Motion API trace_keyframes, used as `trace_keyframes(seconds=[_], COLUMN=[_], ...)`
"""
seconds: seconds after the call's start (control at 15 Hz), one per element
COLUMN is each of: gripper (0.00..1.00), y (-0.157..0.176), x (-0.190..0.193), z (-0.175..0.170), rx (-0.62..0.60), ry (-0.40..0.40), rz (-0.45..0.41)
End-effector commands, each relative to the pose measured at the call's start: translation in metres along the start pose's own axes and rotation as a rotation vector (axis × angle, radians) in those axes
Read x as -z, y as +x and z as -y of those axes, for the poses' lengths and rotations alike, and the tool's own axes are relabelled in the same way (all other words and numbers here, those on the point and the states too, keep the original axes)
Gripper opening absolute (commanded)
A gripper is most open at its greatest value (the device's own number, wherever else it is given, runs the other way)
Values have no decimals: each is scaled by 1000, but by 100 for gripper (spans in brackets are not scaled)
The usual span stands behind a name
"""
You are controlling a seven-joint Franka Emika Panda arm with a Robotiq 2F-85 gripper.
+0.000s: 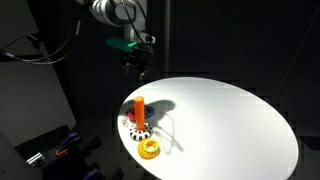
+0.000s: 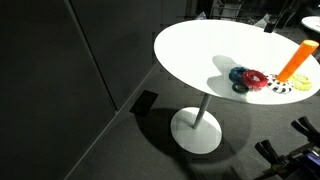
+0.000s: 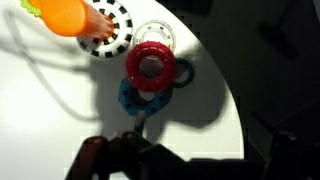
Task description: Put the red ring around the orange rod
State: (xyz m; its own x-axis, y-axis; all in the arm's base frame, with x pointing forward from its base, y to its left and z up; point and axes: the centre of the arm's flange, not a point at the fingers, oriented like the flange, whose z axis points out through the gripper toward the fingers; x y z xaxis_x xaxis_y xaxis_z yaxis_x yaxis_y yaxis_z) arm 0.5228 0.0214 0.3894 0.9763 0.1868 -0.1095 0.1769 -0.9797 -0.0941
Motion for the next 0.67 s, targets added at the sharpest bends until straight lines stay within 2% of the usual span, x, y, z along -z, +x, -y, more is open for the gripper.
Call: trace_keyframes(seconds=[0.0, 0.6], gripper=[100, 100], y=[-5, -22], x=[-16, -68], z=[19, 63], rx=[-57, -236], ry=[-39, -165], rz=[-8, -35])
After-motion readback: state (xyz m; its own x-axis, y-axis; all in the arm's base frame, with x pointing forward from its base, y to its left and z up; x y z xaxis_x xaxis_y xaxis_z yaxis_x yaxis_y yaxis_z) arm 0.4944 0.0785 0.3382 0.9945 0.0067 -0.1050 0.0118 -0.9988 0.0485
